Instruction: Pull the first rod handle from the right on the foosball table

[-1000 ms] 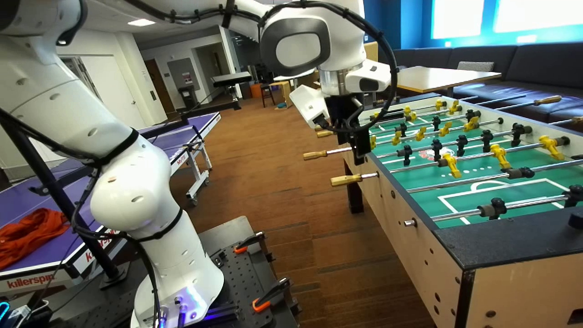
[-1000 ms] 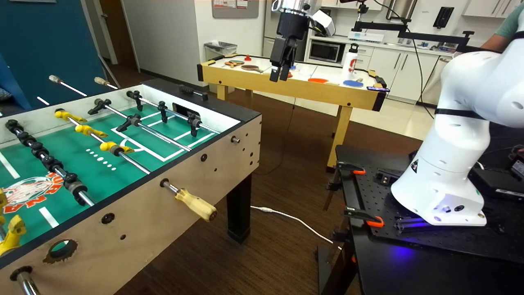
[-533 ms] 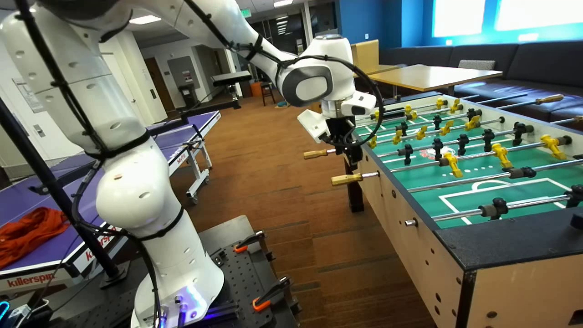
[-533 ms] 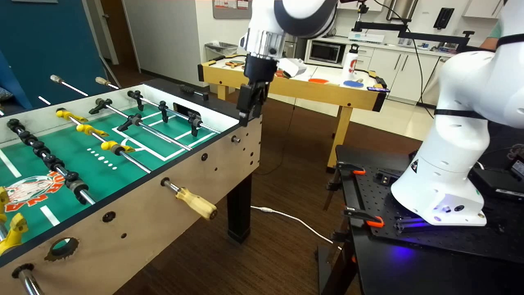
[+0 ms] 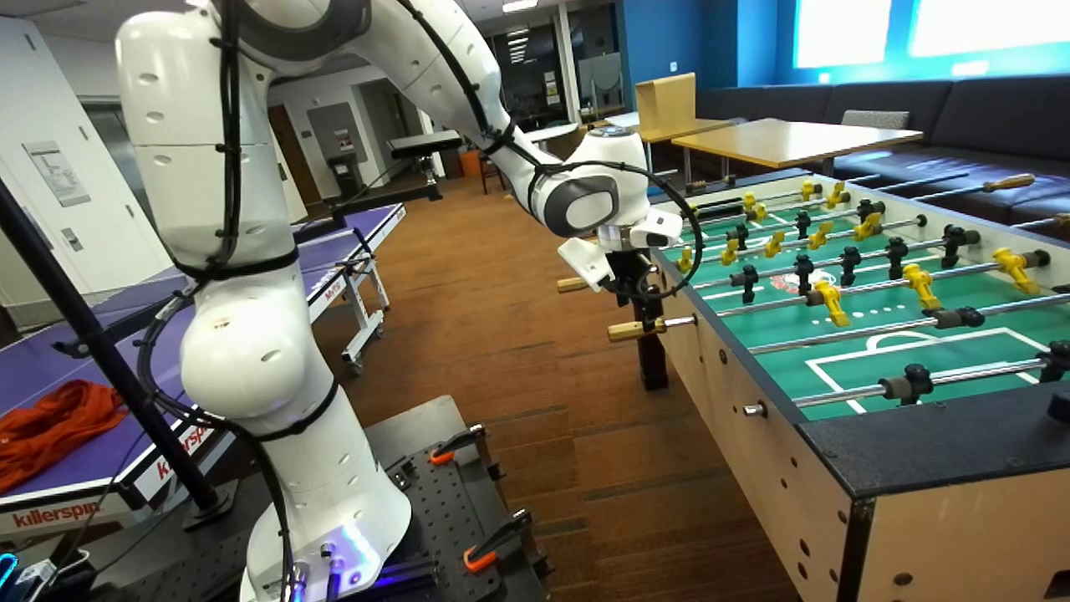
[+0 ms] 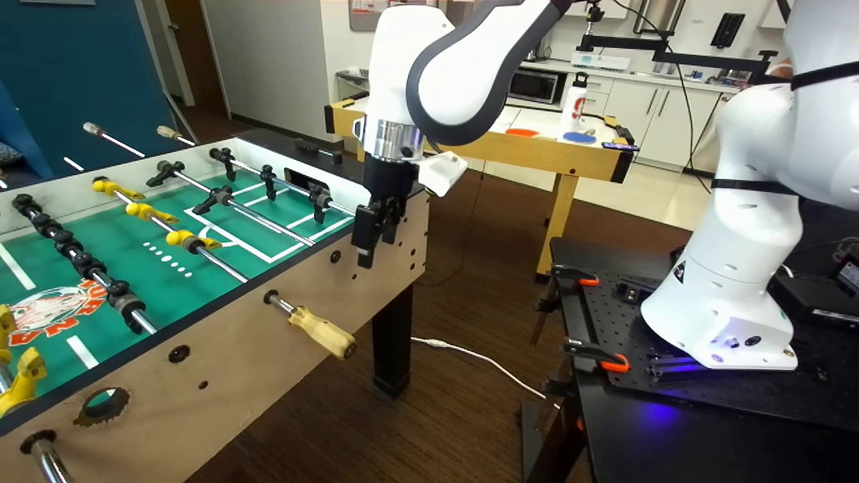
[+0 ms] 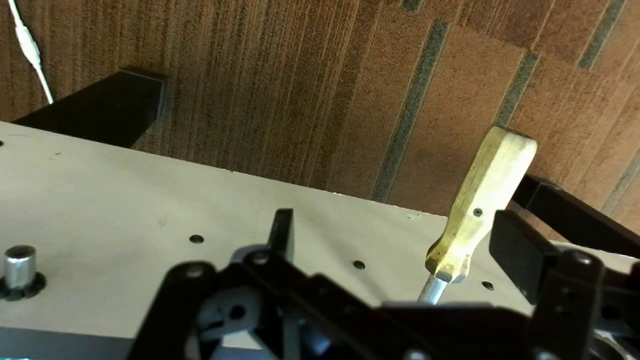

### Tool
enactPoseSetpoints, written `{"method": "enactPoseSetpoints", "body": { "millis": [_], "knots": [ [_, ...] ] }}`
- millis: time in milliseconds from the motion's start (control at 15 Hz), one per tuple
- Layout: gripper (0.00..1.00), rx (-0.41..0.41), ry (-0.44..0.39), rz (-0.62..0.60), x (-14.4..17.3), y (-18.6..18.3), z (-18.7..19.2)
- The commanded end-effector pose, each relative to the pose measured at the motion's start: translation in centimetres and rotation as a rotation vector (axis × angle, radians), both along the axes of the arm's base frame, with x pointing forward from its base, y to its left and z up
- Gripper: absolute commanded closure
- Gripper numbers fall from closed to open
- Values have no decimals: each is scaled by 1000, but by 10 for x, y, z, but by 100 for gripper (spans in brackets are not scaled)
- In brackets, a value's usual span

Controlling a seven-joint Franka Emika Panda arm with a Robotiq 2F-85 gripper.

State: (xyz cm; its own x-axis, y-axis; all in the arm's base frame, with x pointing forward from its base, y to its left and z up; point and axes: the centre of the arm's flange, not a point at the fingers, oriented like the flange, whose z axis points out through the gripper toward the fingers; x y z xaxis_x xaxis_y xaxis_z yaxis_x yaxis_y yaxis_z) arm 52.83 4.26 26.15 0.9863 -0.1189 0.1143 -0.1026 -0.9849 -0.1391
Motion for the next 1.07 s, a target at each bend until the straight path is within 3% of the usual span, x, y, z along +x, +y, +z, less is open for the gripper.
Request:
{"method": "enactPoseSetpoints", "body": {
  "millis": [0, 200, 1000],
  "knots": [
    [0, 0, 0, 0, 2, 0, -1],
    [0, 0, -4, -1, 3, 0, 1],
    [0, 43, -2, -144, 58, 42, -54]
  ]
}}
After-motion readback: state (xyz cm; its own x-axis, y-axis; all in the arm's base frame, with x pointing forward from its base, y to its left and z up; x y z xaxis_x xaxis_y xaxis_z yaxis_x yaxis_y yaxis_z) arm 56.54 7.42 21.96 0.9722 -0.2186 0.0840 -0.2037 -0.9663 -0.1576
